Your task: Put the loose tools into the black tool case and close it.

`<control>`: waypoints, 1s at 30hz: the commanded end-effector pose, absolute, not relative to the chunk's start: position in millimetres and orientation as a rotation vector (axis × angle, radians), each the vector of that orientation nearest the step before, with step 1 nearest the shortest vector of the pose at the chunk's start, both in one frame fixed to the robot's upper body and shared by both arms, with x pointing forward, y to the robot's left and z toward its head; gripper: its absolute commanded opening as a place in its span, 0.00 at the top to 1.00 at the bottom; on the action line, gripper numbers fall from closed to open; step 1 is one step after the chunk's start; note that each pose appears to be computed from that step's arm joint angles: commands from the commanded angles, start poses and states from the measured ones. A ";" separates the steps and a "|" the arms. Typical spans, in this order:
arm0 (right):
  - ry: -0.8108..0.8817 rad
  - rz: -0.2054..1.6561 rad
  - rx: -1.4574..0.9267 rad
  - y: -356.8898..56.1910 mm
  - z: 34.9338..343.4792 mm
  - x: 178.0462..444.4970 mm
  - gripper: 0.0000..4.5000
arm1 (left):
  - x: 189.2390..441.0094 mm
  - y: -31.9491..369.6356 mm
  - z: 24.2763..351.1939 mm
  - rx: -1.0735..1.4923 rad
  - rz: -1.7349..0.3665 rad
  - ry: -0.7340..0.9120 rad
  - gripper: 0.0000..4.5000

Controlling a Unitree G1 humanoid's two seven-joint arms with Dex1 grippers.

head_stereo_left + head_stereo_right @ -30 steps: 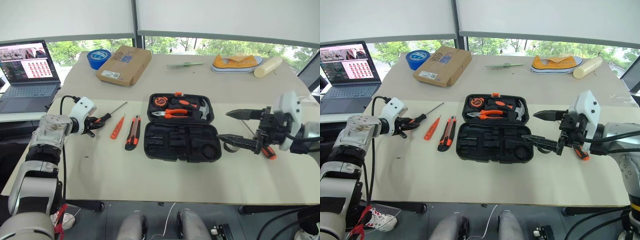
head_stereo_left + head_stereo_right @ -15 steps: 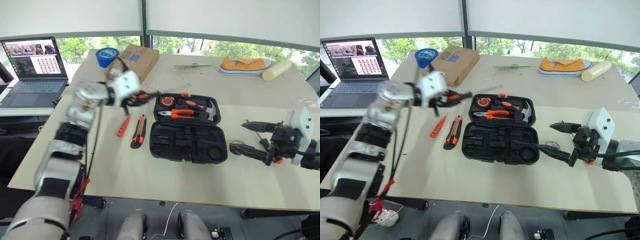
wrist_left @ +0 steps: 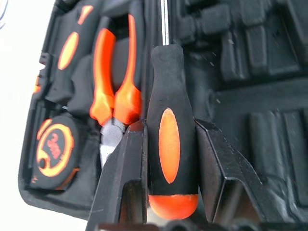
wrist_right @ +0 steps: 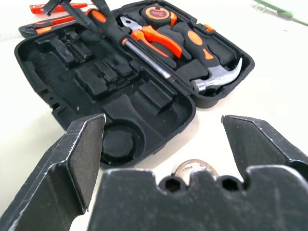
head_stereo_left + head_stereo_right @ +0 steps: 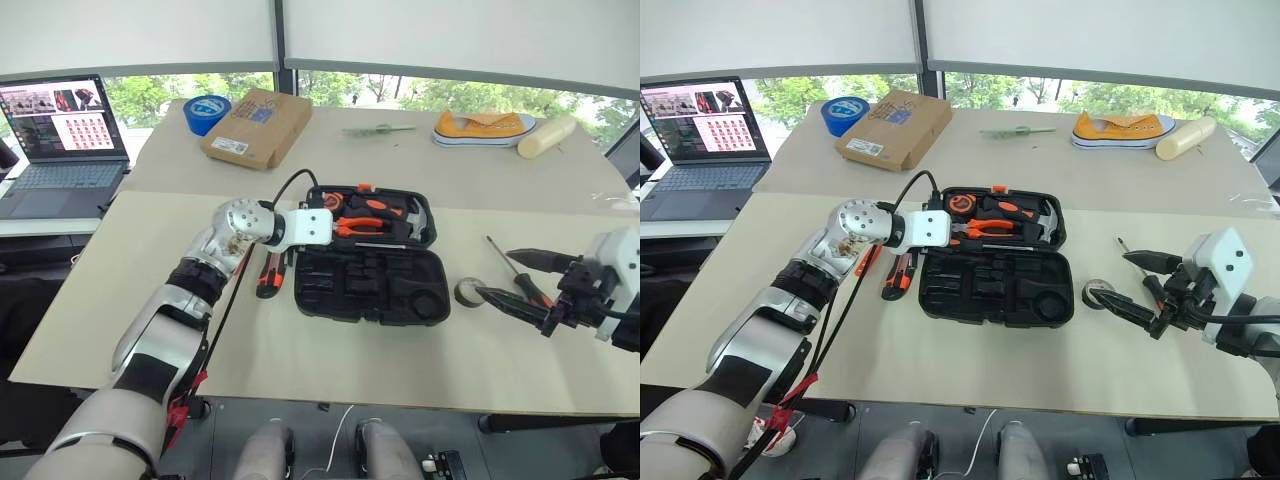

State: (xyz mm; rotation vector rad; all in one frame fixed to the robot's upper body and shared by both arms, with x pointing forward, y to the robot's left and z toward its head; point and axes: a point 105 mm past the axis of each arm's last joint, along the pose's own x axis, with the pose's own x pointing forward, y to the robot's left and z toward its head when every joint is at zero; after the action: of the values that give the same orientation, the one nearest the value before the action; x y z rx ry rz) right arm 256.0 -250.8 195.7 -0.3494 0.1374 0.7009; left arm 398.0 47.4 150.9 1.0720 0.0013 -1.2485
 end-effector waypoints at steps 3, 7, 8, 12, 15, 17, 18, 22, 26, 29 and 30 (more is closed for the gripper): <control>0.088 0.672 -0.377 -251.7 205.0 252.7 0.00 | 393.5 34.9 155.2 1.114 -1.275 -0.054 0.80; 0.088 0.669 -0.374 -250.6 203.7 252.9 0.00 | 396.8 30.8 149.0 1.122 -1.256 -0.030 0.80; 0.087 0.669 -0.374 -250.2 203.7 253.2 0.00 | 397.0 30.1 148.5 1.125 -1.257 -0.030 0.80; 0.087 0.668 -0.377 -250.1 203.7 254.4 0.00 | 395.7 28.8 146.9 1.117 -1.273 -0.024 0.80; 0.092 0.671 -0.382 -249.6 202.1 255.2 0.00 | 394.9 31.3 146.6 1.112 -1.282 -0.015 0.80; 0.095 0.674 -0.384 -248.9 201.1 255.4 0.00 | 394.6 33.0 148.9 1.105 -1.284 -0.014 0.62; 0.096 0.676 -0.384 -248.5 200.8 255.6 0.00 | 394.2 33.5 150.9 1.103 -1.286 -0.017 0.55; 0.100 0.685 -0.384 -246.5 199.9 256.1 0.00 | 392.9 28.7 168.5 1.068 -1.284 -0.073 0.25; 0.104 0.697 -0.384 -243.7 198.3 257.2 0.00 | 390.1 18.8 184.3 1.021 -1.285 -0.134 0.11; 0.100 0.709 -0.383 -239.9 198.5 259.3 0.00 | 389.1 15.3 182.4 0.998 -1.297 -0.127 0.26; 0.099 0.712 -0.382 -239.1 198.7 259.8 0.00 | 388.7 15.2 180.0 1.003 -1.303 -0.118 0.30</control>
State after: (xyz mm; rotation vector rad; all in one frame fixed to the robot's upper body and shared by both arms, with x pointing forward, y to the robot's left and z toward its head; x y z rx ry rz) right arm 258.9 -243.4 187.8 -0.3498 0.1479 0.7064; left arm 390.2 22.1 163.6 0.9961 -0.0599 -1.3001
